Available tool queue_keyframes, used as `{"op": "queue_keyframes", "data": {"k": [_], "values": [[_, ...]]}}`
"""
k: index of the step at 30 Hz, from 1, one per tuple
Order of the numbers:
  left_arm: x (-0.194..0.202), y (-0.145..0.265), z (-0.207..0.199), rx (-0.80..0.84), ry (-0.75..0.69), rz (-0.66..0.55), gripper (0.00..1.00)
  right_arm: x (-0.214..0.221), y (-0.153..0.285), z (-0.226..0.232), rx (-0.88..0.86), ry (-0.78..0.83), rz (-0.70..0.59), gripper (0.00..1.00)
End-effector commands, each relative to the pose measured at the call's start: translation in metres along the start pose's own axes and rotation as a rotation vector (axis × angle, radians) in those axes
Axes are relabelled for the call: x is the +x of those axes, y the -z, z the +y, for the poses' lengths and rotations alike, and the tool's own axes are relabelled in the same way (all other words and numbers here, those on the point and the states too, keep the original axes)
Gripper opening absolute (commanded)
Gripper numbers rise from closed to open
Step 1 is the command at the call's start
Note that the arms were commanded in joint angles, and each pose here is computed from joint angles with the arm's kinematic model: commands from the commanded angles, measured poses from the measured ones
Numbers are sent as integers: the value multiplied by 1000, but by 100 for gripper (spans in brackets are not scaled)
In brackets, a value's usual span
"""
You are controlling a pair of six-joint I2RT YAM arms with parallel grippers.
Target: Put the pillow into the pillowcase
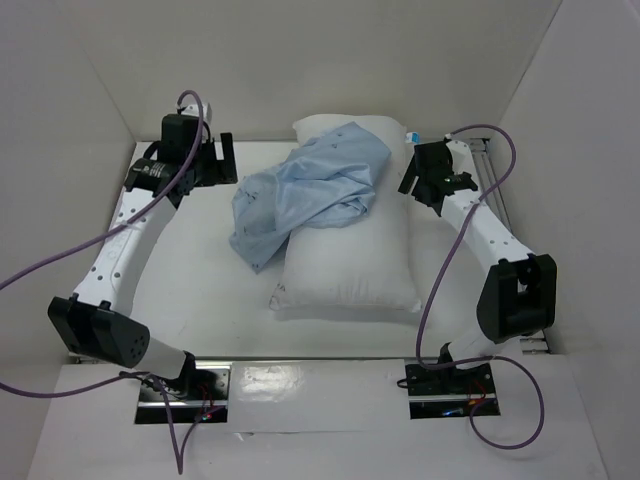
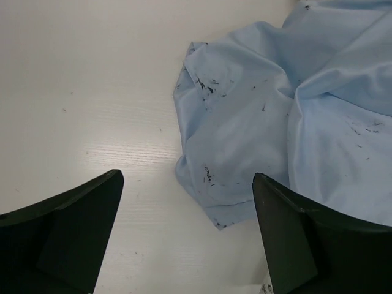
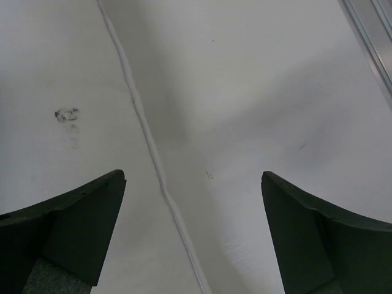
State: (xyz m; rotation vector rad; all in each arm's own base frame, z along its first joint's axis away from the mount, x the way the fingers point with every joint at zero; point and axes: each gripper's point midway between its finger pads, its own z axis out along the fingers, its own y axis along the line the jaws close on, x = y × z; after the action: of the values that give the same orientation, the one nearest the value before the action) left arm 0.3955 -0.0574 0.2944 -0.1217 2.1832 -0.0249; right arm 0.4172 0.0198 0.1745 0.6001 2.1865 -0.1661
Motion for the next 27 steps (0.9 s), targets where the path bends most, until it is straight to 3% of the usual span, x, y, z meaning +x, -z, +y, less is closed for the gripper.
{"op": "queue_keyframes", "data": {"k": [1, 5, 12, 16, 23, 27], "values": [[-4, 8, -12, 66, 21, -29, 100, -10, 9, -7, -1, -20, -45, 99], [-12, 13, -18, 101, 82, -87, 100, -18, 16, -1, -49, -41, -69, 99], [12, -7, -53, 233, 67, 103, 99, -11, 16, -1, -52, -7, -37, 99], [34, -12, -83, 380, 92, 169, 96, -8, 24, 1, -95, 10, -27, 99], [74, -34, -100, 462, 124, 309, 96, -3, 33, 6, -162, 37, -15, 99], [86, -36, -131, 621, 183, 351, 93, 0, 33, 5, -157, 42, -5, 99]]}}
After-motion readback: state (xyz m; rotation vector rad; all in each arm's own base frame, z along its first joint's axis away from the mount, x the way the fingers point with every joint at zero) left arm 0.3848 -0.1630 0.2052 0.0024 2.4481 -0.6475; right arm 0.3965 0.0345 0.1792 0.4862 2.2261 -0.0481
